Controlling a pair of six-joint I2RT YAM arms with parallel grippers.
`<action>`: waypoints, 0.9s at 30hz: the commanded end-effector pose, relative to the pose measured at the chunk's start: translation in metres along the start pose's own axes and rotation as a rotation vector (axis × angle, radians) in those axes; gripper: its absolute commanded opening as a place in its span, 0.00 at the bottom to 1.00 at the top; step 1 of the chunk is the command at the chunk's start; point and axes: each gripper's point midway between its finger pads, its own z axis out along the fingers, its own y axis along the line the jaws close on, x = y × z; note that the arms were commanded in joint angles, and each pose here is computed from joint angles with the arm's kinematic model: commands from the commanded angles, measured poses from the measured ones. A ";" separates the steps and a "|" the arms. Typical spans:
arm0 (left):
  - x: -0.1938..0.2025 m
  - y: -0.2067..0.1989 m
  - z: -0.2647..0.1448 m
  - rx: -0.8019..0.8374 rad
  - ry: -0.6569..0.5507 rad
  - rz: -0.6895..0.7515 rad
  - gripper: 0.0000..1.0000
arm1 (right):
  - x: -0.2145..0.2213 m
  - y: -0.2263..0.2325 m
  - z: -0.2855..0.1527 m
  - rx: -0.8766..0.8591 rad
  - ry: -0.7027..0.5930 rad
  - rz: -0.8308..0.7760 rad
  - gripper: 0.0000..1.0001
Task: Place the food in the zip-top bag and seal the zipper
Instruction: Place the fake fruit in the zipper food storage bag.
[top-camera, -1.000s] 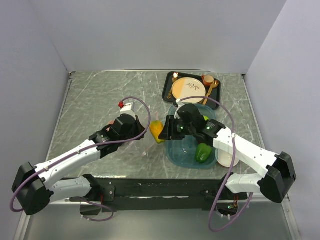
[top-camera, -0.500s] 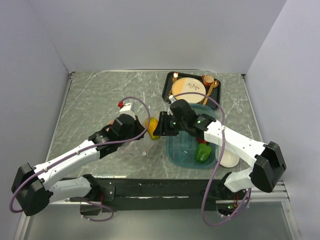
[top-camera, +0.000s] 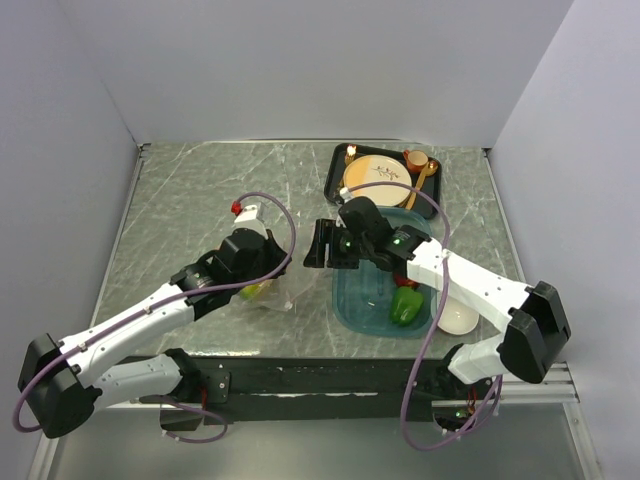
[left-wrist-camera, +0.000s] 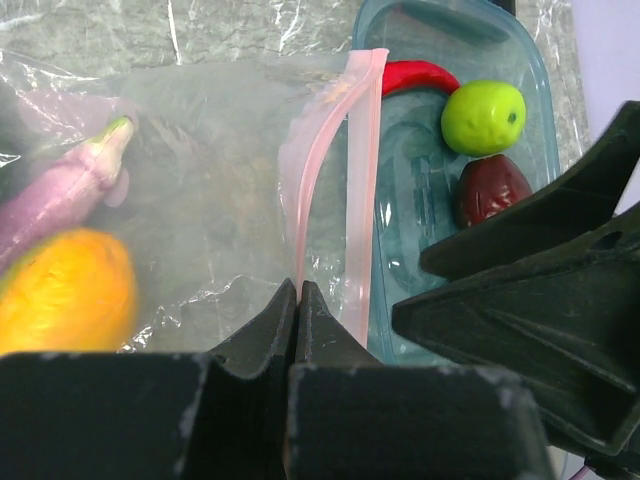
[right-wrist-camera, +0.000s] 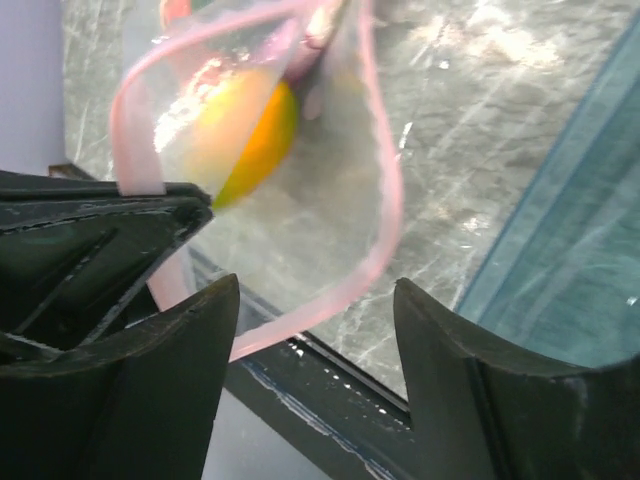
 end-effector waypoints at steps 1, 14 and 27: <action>-0.014 -0.009 -0.007 0.032 -0.051 -0.013 0.01 | -0.014 -0.010 -0.021 0.073 -0.102 0.006 0.75; -0.014 -0.017 -0.008 0.075 -0.047 -0.015 0.07 | -0.018 -0.125 -0.076 0.447 -0.290 0.182 0.87; -0.007 -0.013 -0.007 0.071 -0.036 -0.021 0.01 | 0.014 -0.216 -0.105 0.739 -0.272 0.282 0.85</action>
